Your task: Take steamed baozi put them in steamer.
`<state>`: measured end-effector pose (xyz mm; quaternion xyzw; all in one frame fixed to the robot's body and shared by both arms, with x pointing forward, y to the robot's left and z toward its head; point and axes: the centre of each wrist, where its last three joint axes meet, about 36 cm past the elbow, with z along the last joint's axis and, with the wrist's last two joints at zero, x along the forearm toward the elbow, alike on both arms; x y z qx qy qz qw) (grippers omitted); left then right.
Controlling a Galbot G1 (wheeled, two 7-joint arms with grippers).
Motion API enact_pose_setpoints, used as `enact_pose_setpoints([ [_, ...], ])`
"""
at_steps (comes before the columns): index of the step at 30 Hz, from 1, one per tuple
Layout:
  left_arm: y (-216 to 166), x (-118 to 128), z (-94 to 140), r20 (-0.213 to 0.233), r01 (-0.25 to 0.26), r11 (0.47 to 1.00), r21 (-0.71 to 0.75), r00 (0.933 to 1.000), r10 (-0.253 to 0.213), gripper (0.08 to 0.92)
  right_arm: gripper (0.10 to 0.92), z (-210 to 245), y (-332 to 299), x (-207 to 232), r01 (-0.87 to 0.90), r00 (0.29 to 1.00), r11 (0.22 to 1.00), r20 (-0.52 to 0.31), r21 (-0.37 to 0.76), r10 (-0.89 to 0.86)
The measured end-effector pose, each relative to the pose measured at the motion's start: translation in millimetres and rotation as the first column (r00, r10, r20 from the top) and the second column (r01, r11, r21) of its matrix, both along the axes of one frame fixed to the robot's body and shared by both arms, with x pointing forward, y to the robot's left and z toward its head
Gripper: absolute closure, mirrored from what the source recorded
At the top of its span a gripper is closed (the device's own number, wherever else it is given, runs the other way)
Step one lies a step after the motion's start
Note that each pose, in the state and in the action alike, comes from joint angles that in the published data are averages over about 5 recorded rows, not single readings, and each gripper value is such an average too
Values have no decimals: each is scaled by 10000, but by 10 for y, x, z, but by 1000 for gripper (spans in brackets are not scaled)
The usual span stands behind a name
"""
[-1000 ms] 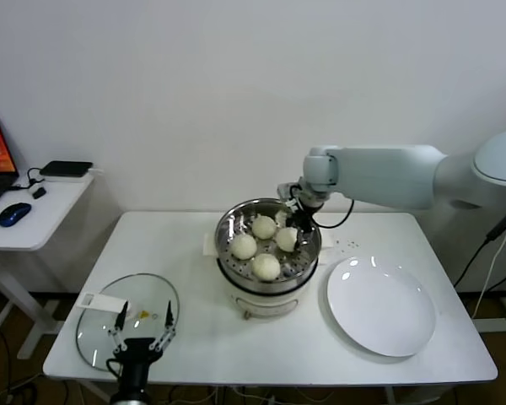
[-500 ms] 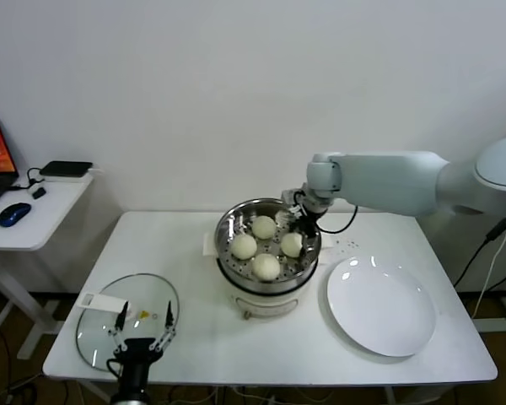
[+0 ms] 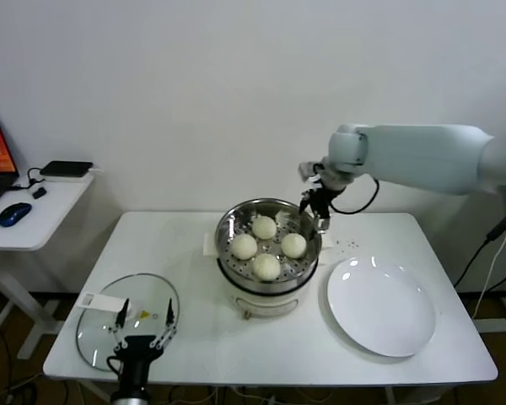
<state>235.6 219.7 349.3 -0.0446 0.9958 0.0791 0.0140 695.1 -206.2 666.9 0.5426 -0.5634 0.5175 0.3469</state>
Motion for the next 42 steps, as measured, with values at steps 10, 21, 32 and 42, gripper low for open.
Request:
enact_pose_setpoints([
  [10,-70,42,-26,-92,67,9999,-86,9999,-68,177,200,-386,-480,-612,2135,9422,8651,1384,4538,-3051],
  [21,-69,43,-52,-167,56,10000,-32,9998,-57,177,200,-1160,-1015,-1474,2840,7275,4944,1512,8215,-6692],
  [32,-94,26,-47,-71,39,10000,29,10000,-39,177,200,-1655,-1130,-2172,1298,6364,1440,290,9810,-7709],
  [42,-98,12,-5,-27,-22,10000,17,10000,22,177,200,-2660,-1264,-3209,1514,4481,-986,-1572,9835,-8800],
])
